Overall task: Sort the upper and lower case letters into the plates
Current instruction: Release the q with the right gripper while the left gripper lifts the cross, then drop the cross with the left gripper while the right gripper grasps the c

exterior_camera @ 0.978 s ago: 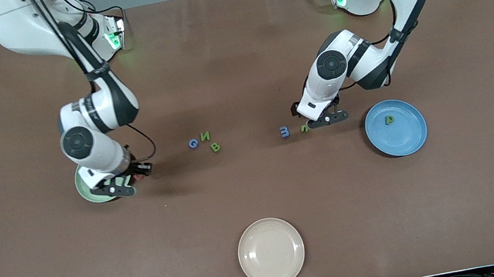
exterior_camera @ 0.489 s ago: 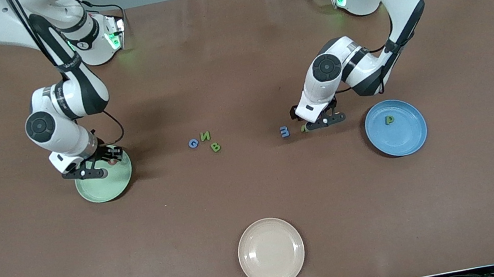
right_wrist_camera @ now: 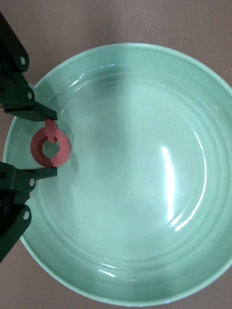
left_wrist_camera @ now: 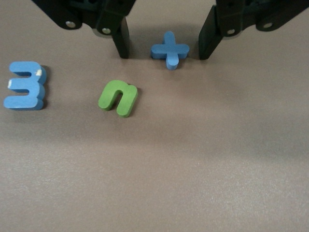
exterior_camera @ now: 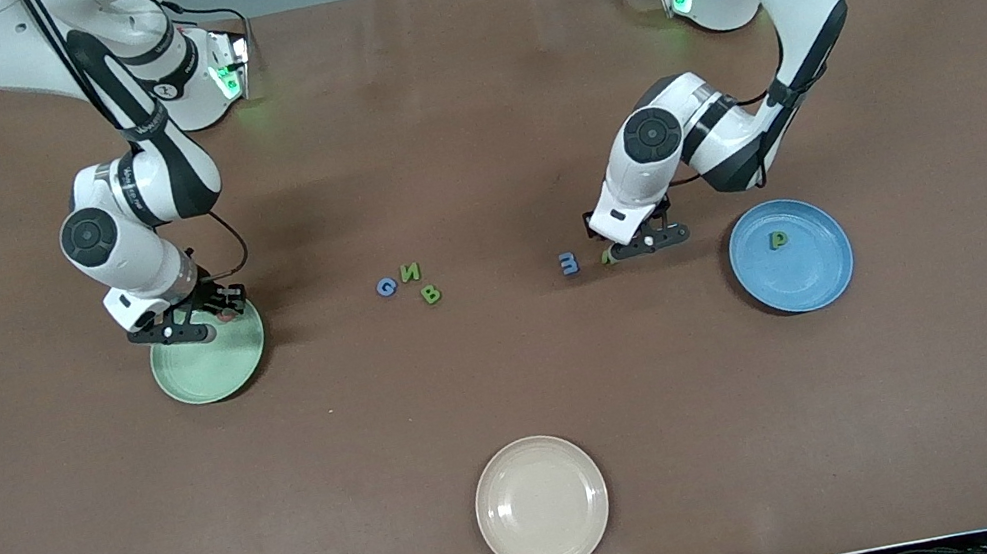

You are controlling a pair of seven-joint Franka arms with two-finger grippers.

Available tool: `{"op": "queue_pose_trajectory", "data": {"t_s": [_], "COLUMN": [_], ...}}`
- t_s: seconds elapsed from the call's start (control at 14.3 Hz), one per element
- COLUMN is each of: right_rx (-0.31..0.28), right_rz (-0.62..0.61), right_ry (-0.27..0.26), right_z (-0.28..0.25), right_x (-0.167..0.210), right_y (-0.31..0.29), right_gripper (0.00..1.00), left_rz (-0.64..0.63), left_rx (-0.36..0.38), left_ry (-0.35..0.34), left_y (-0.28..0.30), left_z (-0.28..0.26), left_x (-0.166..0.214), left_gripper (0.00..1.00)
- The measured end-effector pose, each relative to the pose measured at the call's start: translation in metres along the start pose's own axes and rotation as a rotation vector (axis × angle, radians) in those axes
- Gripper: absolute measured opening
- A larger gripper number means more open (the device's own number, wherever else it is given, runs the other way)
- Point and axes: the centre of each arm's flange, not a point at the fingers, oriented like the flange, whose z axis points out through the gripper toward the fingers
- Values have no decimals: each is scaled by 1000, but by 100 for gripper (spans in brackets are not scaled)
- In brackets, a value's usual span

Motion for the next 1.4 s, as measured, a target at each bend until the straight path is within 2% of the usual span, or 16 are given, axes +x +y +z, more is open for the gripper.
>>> {"op": "queue_pose_trajectory", "data": {"t_s": [0.14, 0.21, 0.35, 0.42, 0.49, 0.77, 0.84, 0.91, 1.05, 1.19, 1.4], "right_rx": [0, -1, -3, -3, -2, 9, 10, 8, 6, 12, 30], "right_rz": [16, 22, 29, 30, 30, 26, 26, 32, 65, 123, 209], "right_ry": [-2, -4, -9, -9, -6, 28, 18, -7, -41, -33, -4], "right_z": [1, 2, 5, 5, 5, -11, -17, -26, -47, -60, -56], "right_x": [2, 2, 2, 3, 3, 21, 27, 35, 49, 51, 24], "right_y": [7, 11, 14, 15, 15, 8, 4, -1, -18, -50, -126], "right_gripper": [43, 43, 43, 43, 48, 87, 96, 100, 100, 100, 100], "left_rz": [8, 8, 7, 7, 8, 6, 1, -5, -17, -45, -36], "left_rx": [4, 5, 5, 5, 5, 5, 5, 5, 10, 28, 49], "left_ry": [13, 13, 16, 16, 20, 21, 21, 22, 29, 45, 91], "left_y": [1, 1, 0, 0, 0, 0, 0, -1, -8, -24, -66], "left_z": [-1, -1, -2, -2, -5, -5, -5, -5, -6, -15, -41], "left_x": [0, 0, 1, 1, 1, 2, 2, 2, 9, 24, 57], "left_gripper": [53, 53, 39, 39, 36, 34, 34, 34, 34, 34, 34]}}
